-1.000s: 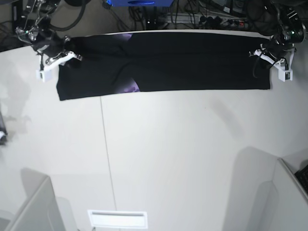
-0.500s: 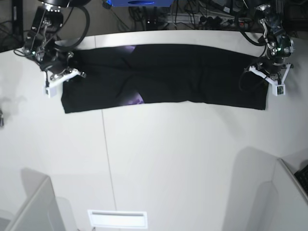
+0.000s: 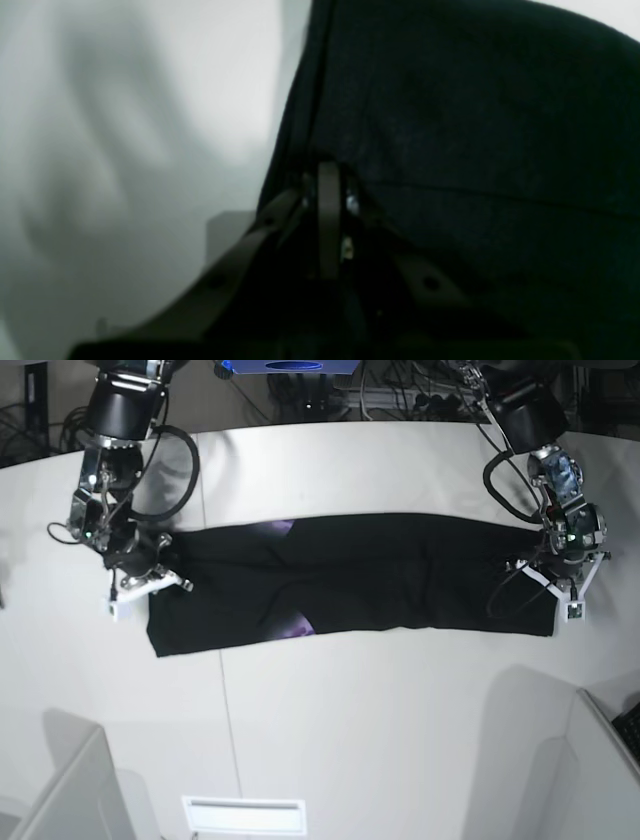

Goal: Fold the T-shirt properly
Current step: 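Grasp the folded edge with both grippers and pull it away from the robot, then reposition both grippers along the folded strip's ends, then grasp the strip end with the left gripper and fold it toward the right gripper, then move both grippers to the ends of the shortened black strip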

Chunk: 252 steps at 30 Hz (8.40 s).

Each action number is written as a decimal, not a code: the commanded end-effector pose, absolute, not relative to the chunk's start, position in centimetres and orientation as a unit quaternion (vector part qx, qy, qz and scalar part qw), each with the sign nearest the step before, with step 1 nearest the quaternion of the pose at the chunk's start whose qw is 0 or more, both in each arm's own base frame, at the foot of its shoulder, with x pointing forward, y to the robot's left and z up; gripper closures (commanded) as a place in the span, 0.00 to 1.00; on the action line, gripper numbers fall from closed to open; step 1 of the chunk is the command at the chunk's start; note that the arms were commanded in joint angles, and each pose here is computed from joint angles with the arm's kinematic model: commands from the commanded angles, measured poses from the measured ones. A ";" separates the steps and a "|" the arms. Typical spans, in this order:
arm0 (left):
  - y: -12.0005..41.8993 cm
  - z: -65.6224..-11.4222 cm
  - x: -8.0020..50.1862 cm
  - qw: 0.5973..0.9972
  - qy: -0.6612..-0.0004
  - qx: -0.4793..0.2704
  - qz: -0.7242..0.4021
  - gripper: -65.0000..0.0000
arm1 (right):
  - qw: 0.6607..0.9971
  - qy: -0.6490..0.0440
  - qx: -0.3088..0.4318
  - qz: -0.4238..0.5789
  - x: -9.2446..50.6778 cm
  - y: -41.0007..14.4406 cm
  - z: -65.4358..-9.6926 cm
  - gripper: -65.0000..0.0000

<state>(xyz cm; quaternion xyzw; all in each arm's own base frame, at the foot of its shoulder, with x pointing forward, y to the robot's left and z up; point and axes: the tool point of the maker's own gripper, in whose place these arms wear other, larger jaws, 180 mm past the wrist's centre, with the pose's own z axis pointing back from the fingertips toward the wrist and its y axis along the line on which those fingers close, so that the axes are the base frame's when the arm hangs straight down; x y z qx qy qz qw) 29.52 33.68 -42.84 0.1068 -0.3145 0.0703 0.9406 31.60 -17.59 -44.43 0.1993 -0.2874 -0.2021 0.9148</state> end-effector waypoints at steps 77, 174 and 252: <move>33.9 -46.0 24.8 0.923 -0.323 -0.105 0.181 0.75 | 0.905 -0.343 0.175 -0.183 28.8 -15.2 -37.5 1.00; 8.9 -36.8 31.6 0.901 -0.376 -0.215 -0.030 1.00 | 0.899 -0.381 0.161 -0.142 27.9 -18.5 -36.9 1.00; 34.9 -40.6 23.4 0.930 -0.357 0.058 0.068 1.00 | 0.939 -0.234 0.239 -0.077 31.8 -13.8 -42.9 0.29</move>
